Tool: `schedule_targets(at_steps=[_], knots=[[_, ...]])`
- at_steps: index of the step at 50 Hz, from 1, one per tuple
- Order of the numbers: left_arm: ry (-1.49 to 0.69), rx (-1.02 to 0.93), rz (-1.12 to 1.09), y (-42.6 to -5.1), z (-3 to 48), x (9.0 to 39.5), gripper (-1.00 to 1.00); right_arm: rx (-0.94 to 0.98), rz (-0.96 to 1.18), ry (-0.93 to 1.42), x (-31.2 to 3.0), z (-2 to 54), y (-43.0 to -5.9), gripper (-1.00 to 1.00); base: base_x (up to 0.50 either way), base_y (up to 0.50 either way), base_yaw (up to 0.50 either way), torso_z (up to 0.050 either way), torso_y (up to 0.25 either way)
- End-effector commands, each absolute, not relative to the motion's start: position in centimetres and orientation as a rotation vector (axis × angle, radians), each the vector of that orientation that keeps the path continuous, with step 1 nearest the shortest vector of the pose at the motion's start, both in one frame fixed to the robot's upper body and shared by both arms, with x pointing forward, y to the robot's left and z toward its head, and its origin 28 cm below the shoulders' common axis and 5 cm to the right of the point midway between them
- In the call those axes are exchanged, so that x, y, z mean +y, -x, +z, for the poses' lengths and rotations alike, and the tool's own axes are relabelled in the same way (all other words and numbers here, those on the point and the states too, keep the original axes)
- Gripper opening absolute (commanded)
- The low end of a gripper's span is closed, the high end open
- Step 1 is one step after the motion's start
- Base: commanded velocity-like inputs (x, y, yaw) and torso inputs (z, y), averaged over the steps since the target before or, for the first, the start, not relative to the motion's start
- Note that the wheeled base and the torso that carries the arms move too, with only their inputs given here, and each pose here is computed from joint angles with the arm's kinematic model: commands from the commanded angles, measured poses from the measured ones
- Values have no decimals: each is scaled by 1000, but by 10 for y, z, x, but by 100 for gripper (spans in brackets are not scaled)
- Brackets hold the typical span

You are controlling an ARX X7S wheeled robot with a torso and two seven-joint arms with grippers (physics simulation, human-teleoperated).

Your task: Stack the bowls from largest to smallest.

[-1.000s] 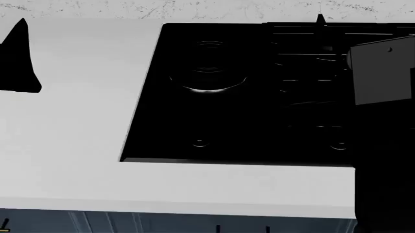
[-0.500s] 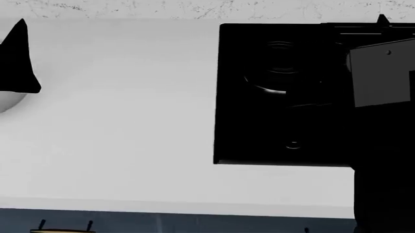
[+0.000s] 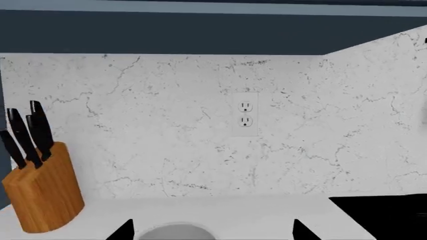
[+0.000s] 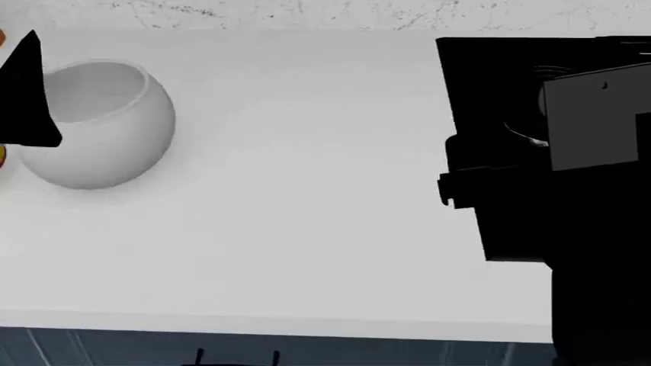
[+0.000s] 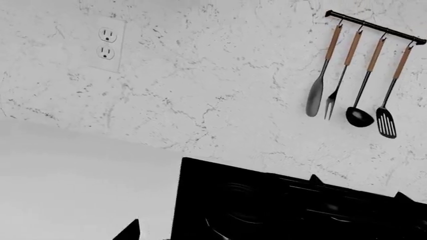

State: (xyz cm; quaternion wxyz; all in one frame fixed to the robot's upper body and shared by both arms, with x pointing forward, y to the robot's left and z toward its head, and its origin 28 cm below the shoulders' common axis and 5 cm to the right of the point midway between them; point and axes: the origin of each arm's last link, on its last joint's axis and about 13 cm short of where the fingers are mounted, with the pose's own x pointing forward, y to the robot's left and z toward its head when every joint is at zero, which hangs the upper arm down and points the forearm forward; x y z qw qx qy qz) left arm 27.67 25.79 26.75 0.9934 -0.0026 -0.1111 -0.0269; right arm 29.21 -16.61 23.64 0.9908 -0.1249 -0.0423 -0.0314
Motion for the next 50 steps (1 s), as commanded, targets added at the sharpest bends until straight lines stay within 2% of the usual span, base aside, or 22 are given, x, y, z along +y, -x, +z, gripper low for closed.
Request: schedule_targets(at_steps=[1,50], knots=[[4,-222,-56,-277,267,257,100,-82,-66,248,-168,234,-291,100,-1,500,0,0,0],[5,-213,-57,-273,267,254,100,-80,-76,239,-169,230,-289,100,-1,500,0,0,0]])
